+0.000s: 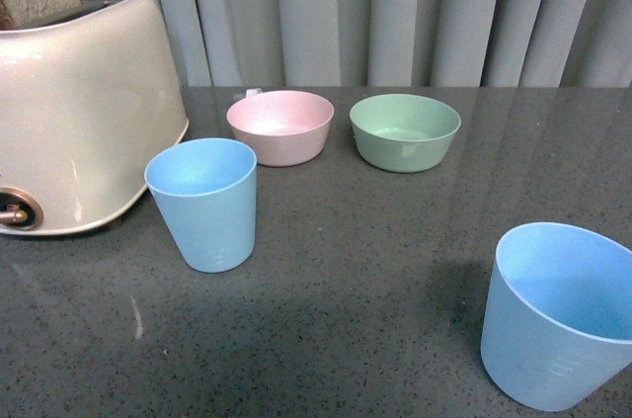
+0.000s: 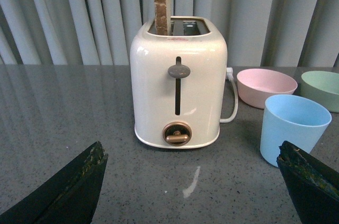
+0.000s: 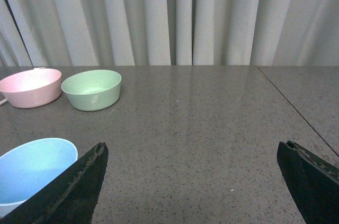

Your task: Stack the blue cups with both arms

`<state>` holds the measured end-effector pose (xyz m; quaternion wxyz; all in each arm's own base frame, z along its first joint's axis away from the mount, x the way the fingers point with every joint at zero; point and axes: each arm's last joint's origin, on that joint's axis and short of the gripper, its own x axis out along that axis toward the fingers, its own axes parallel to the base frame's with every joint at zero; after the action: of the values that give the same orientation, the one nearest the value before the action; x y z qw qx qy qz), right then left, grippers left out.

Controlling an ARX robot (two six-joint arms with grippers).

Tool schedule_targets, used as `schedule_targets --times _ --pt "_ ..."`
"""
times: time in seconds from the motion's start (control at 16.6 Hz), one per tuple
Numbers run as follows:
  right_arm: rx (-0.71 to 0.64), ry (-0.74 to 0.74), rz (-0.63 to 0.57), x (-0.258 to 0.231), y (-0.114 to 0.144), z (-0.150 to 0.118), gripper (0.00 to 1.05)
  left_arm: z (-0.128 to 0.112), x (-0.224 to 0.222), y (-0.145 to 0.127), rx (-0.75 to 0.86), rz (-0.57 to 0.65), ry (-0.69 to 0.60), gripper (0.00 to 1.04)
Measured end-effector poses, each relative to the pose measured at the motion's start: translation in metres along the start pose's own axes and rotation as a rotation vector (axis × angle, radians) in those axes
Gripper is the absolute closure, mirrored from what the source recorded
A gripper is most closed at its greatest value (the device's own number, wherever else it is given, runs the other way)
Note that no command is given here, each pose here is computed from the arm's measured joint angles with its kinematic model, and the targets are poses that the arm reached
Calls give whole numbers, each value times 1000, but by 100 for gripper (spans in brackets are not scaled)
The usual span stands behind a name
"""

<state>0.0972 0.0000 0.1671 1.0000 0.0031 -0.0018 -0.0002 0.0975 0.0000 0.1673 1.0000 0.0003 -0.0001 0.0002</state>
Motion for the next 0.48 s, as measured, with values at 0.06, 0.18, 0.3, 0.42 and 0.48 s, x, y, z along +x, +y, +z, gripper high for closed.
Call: schedule_targets --times 0.06,0.18,0.3,0.42,0.48 --pt "0 0 0 0 0 0 7 0 0 0 0 0 0 7" --pt "0 0 0 0 0 0 7 0 0 0 0 0 0 7" --pt "0 0 0 0 0 0 7 0 0 0 0 0 0 7" --pt "0 0 0 0 0 0 7 0 0 0 0 0 0 7" --pt "0 0 0 0 0 0 7 0 0 0 0 0 0 7"
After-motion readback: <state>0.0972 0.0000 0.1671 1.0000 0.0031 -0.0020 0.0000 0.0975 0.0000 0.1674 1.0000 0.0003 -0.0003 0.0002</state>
